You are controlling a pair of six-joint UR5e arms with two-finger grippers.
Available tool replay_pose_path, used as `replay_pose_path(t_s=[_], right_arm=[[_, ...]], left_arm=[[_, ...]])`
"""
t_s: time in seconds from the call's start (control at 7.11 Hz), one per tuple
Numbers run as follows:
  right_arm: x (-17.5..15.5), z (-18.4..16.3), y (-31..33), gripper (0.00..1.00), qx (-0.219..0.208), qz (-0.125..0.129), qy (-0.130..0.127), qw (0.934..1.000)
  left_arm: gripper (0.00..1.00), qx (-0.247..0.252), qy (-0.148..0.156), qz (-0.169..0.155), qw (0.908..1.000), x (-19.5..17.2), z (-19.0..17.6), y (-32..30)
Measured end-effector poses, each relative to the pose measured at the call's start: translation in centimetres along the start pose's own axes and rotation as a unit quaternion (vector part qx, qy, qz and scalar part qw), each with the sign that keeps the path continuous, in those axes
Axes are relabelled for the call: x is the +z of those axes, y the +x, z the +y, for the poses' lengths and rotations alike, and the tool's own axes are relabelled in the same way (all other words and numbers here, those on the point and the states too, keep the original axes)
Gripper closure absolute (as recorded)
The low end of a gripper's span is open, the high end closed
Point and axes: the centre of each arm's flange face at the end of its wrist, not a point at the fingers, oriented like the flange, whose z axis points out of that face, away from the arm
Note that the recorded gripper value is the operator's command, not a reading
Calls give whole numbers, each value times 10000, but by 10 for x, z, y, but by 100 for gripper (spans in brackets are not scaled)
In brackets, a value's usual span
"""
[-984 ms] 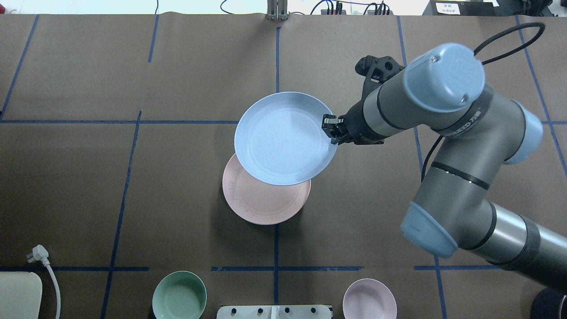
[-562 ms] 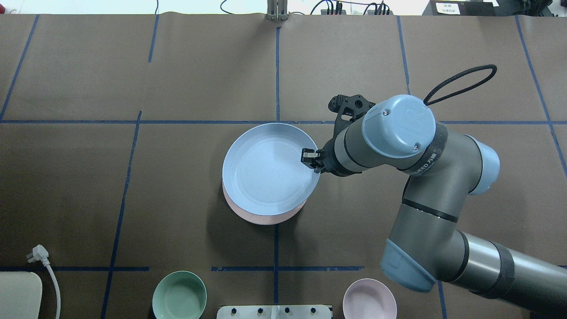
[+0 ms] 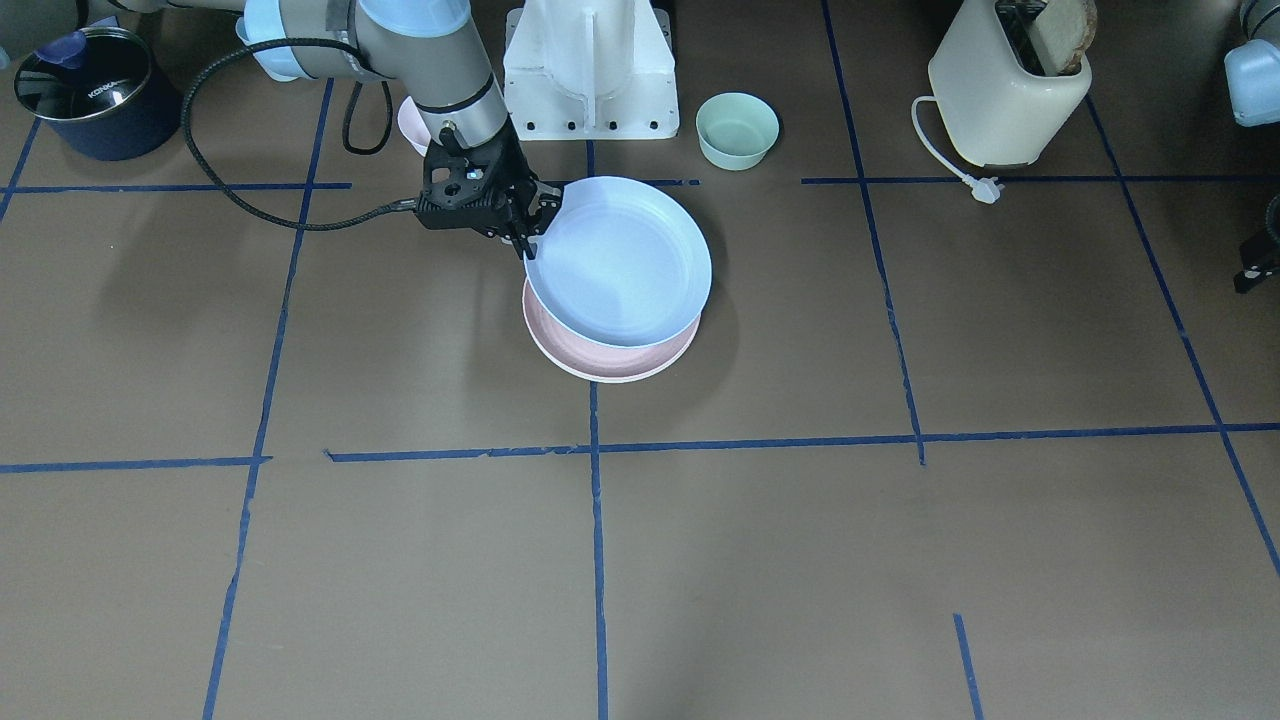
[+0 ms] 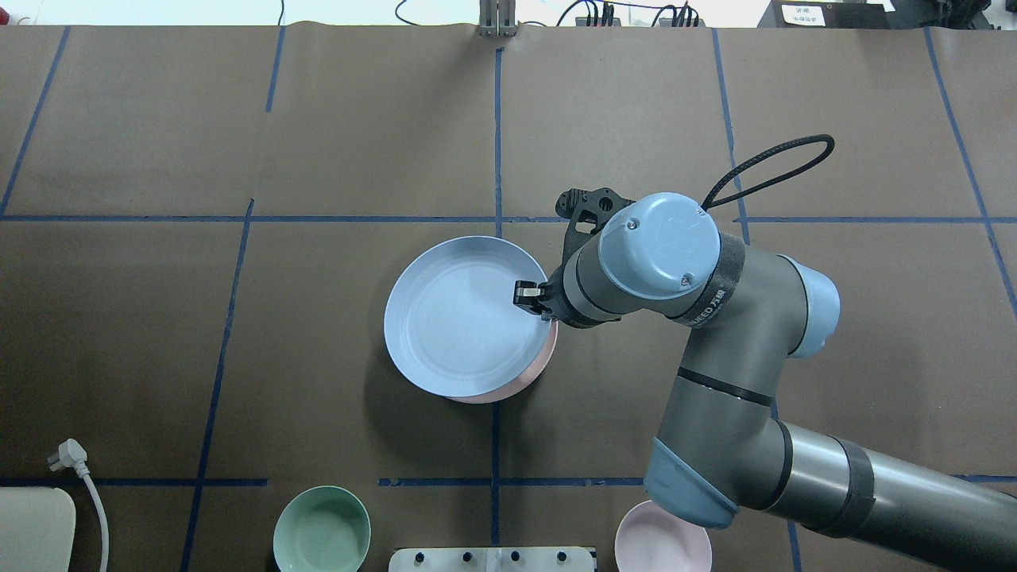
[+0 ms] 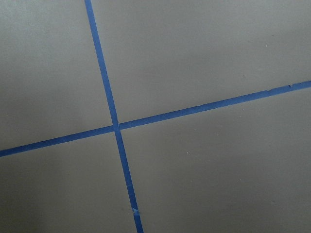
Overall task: Stack three plates with pink and blue
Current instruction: 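Lower the light blue plate onto the pink plate and open the right gripper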
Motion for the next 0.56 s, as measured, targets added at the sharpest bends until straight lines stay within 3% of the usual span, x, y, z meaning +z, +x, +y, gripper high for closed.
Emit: replay_pose_path(t_s=[0.14,0.28,0.56], right_arm=[[2,-1,0,13,-11,24,19,10000],[4,-2,1,0,-22,50,32,10000],[4,-3,5,0,-32,61,48,10000]], left_arm=[[0,0,0,0,10000,0,0,0],[0,-1,0,6,10000,0,0,0],[0,-4,-4,20,10000,0,0,-1]])
